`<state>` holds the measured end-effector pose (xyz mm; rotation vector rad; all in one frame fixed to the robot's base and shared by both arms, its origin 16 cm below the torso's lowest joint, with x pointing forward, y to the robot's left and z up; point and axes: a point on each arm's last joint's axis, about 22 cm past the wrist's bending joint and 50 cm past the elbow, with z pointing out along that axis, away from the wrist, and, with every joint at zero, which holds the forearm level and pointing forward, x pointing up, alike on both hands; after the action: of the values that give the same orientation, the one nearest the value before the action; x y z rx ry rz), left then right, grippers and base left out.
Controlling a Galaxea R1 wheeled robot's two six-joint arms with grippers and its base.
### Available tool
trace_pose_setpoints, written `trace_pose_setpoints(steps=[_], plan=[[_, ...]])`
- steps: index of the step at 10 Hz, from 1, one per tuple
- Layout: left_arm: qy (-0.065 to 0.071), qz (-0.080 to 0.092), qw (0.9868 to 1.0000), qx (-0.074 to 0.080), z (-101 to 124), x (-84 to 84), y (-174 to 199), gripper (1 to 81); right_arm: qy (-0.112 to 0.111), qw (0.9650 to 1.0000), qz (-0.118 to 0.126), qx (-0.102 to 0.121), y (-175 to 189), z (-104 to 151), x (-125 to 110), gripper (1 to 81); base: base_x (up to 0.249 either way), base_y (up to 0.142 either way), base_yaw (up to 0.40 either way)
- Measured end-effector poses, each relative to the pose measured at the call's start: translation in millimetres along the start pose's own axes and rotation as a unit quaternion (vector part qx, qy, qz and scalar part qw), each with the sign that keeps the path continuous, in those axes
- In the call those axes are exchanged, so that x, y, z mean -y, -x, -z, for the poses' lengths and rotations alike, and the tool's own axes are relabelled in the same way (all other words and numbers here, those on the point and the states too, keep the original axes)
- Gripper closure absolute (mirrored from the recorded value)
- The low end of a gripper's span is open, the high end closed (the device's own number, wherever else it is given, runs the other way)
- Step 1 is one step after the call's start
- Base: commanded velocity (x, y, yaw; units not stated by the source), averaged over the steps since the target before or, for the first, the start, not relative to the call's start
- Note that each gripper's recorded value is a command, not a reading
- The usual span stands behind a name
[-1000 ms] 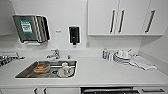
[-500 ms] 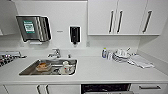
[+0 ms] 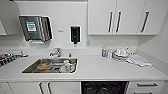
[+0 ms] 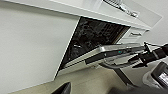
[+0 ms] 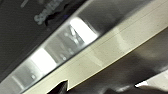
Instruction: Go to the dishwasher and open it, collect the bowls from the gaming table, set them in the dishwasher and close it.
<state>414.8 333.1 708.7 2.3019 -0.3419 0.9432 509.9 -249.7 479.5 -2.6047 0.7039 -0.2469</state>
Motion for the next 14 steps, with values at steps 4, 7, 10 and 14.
trace_pose_setpoints(steps=[4, 7, 10, 14], plan=[[-0.001, 0.0, 1.0, 0.0, 0, 0.8, -1, 1.0, -0.01, 0.9999, -0.013, -0.006, 8, -27, -3, 1.0, -0.087, 0.0, 0.0], [-0.001, 0.0, 1.0, 0.001, 0, 1.0, 0, 1.0, -0.014, 0.9997, -0.017, -0.01, 17, -46, -7, 1.0, -0.101, 0.0, 0.0], [0.002, 0.001, 1.0, 0.001, -2, -1.2, 1, 1.0, 0.004, 0.9997, -0.024, 0.006, 54, -68, -32, 1.0, -0.11, 0.0, 0.0], [0.001, 0.005, 0.9999, 0.011, 0, -2.2, 12, 1.0, 0.034, 0.9985, -0.042, -0.004, 69, -83, -80, 1.0, -0.055, 0.0, 0.0]])
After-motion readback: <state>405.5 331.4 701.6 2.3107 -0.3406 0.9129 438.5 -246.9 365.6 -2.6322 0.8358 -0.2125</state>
